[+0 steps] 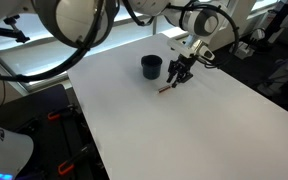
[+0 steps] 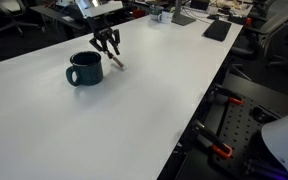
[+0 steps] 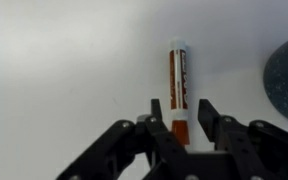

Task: Take the marker out of the cup

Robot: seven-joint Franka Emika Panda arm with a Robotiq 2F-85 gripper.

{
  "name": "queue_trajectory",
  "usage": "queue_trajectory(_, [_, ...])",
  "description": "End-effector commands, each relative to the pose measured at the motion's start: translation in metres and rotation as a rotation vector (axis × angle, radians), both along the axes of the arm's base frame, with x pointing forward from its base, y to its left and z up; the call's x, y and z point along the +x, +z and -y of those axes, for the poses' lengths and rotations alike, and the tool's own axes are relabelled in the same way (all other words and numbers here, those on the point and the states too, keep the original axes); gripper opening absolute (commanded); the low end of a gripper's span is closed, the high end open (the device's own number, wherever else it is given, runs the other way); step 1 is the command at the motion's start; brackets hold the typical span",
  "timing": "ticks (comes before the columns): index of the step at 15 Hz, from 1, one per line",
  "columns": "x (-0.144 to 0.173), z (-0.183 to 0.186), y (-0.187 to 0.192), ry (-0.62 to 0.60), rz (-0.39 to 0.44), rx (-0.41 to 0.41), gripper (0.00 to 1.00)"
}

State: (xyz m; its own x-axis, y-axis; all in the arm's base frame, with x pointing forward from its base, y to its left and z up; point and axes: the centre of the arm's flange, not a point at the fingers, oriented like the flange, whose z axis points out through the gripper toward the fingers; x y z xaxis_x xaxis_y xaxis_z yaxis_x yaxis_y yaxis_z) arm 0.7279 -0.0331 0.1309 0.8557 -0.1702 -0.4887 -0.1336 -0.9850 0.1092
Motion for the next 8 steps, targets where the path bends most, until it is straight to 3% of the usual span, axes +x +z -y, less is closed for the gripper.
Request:
queue_trajectory(1, [0.027,-0.006,0.004,-0.036,0.004,-0.032,0.76])
queue_trajectory(2, [0.003,-0.002,0.001,-0.012,0.010,-0.009,0.58])
queue_trajectory(4, [0.005,-0.003,0.001,-0.014,0.017,-0.011,0.73])
queue_trajectory(8, [0.005,-0.003,0.000,-0.014,0.018,-0.011,0.76])
